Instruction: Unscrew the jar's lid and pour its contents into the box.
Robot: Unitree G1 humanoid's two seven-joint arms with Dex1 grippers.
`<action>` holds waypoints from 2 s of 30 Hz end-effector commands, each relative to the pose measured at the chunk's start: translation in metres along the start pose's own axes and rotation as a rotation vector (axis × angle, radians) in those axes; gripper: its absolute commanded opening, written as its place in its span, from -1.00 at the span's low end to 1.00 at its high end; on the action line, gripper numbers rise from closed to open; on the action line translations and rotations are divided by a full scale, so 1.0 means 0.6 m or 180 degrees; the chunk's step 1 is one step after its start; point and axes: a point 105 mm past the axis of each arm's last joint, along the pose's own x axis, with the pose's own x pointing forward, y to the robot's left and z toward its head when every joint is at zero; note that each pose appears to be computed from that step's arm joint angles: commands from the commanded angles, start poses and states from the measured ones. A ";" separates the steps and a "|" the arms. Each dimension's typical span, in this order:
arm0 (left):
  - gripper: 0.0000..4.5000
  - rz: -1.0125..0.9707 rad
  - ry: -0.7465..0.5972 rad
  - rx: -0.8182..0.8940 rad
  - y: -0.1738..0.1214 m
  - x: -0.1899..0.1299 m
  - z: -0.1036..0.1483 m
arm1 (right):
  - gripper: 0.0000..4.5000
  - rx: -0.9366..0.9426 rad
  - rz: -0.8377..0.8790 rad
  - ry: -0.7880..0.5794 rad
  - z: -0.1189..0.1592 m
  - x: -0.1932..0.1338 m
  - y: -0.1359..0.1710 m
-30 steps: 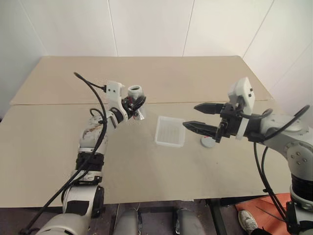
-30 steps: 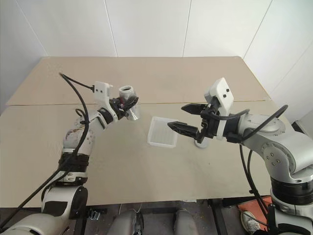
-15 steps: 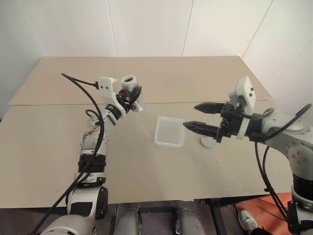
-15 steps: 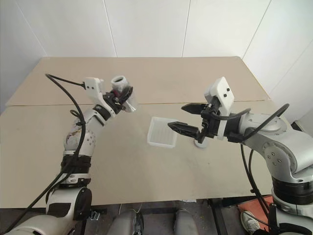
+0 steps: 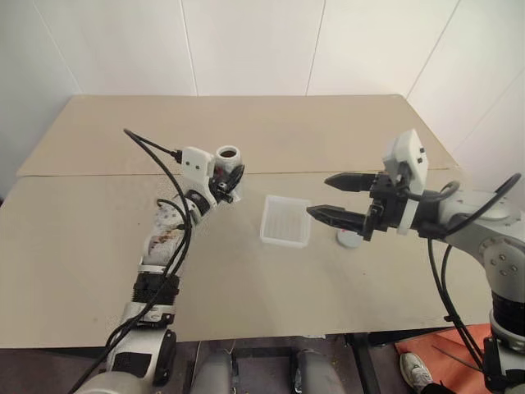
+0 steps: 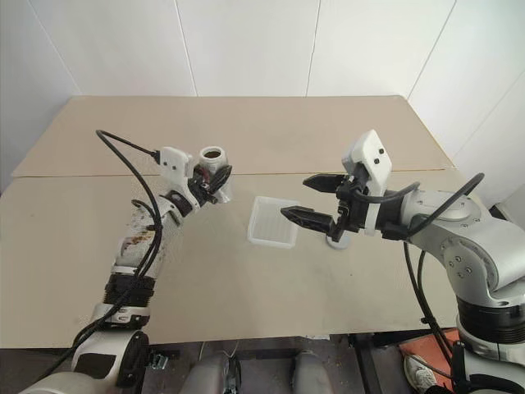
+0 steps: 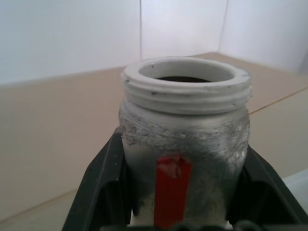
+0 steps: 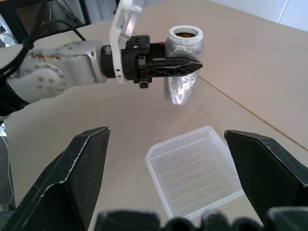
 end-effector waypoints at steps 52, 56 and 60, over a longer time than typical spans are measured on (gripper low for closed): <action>-0.11 0.0018 0.0091 -0.1243 0.025 -0.015 -0.034 | 0.99 -0.0056 -0.0150 -0.0388 0.021 -0.008 -0.005; -0.11 -0.0013 0.0020 -0.1321 0.005 -0.021 -0.051 | 0.99 -0.0059 -0.0107 -0.0382 0.023 -0.012 -0.003; -0.11 -0.0045 0.0072 -0.1270 -0.014 -0.030 -0.073 | 0.99 -0.0066 -0.0031 -0.0358 0.022 -0.013 0.004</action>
